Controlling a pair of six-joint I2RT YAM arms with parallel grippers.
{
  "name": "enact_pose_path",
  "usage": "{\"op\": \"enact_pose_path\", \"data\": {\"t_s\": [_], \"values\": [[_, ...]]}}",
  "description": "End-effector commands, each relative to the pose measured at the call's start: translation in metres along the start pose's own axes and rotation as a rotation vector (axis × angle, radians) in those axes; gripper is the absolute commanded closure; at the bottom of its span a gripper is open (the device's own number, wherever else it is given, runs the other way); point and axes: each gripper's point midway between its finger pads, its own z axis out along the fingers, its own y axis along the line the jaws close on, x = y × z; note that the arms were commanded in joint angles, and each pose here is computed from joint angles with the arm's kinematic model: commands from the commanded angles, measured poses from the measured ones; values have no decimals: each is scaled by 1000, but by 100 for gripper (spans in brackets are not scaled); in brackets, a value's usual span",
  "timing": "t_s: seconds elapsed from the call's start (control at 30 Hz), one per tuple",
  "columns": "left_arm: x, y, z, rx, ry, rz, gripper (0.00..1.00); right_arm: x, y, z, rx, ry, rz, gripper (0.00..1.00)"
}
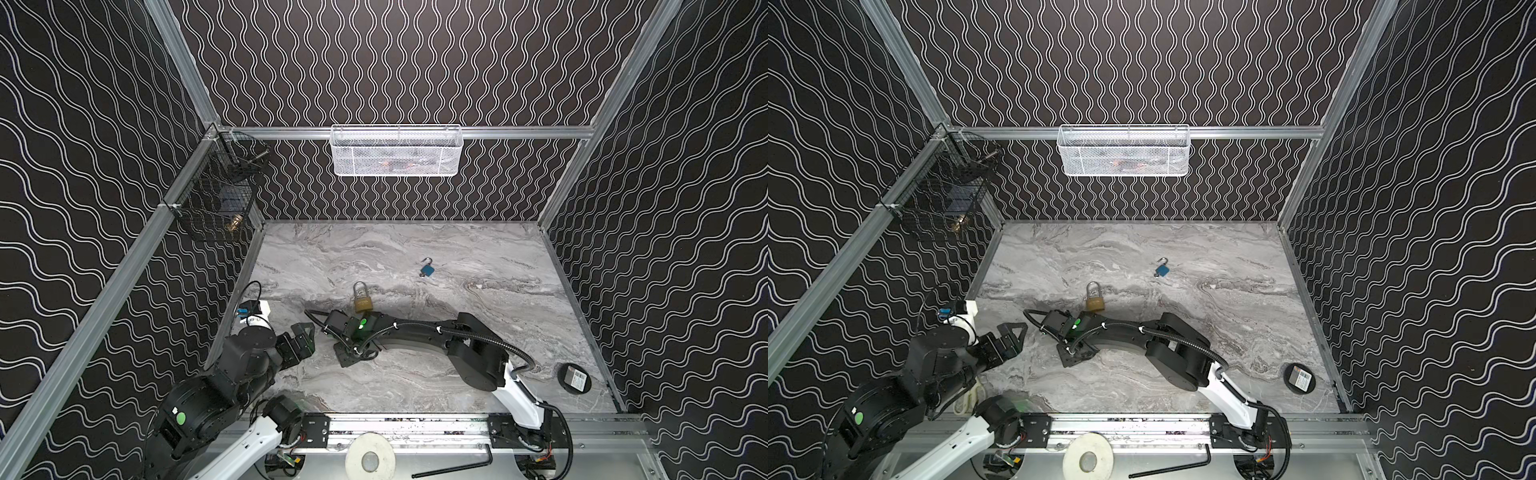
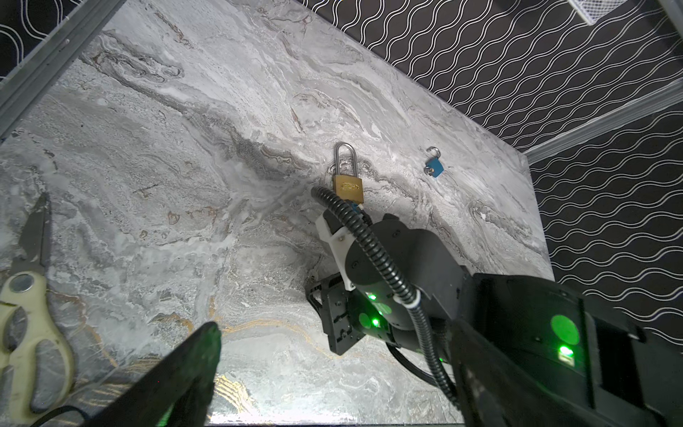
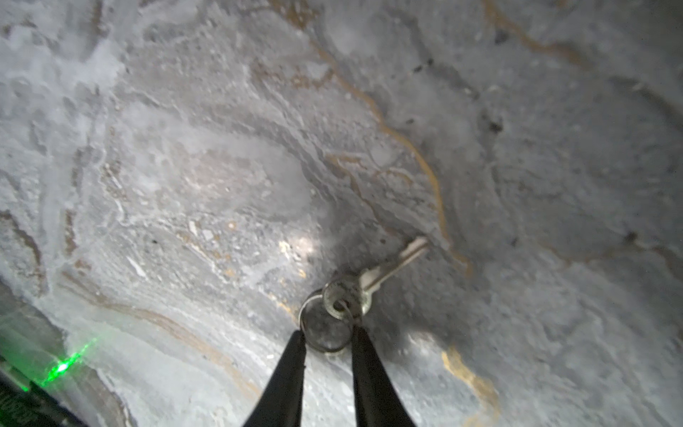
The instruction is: Unlock with the key
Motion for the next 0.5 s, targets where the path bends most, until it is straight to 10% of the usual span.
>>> {"op": "enact_pose_path", "data": {"t_s": [0.0, 0.33, 0.47], "values": [[-3, -8, 4, 30, -12, 3, 3, 10, -13, -6, 48, 31, -4, 76], [-3, -11, 10, 30, -12, 1, 3, 14, -21, -14, 50, 15, -20, 79], [0, -12, 13, 33, -1, 2, 3, 9, -9, -18, -30, -1, -25, 66]]}}
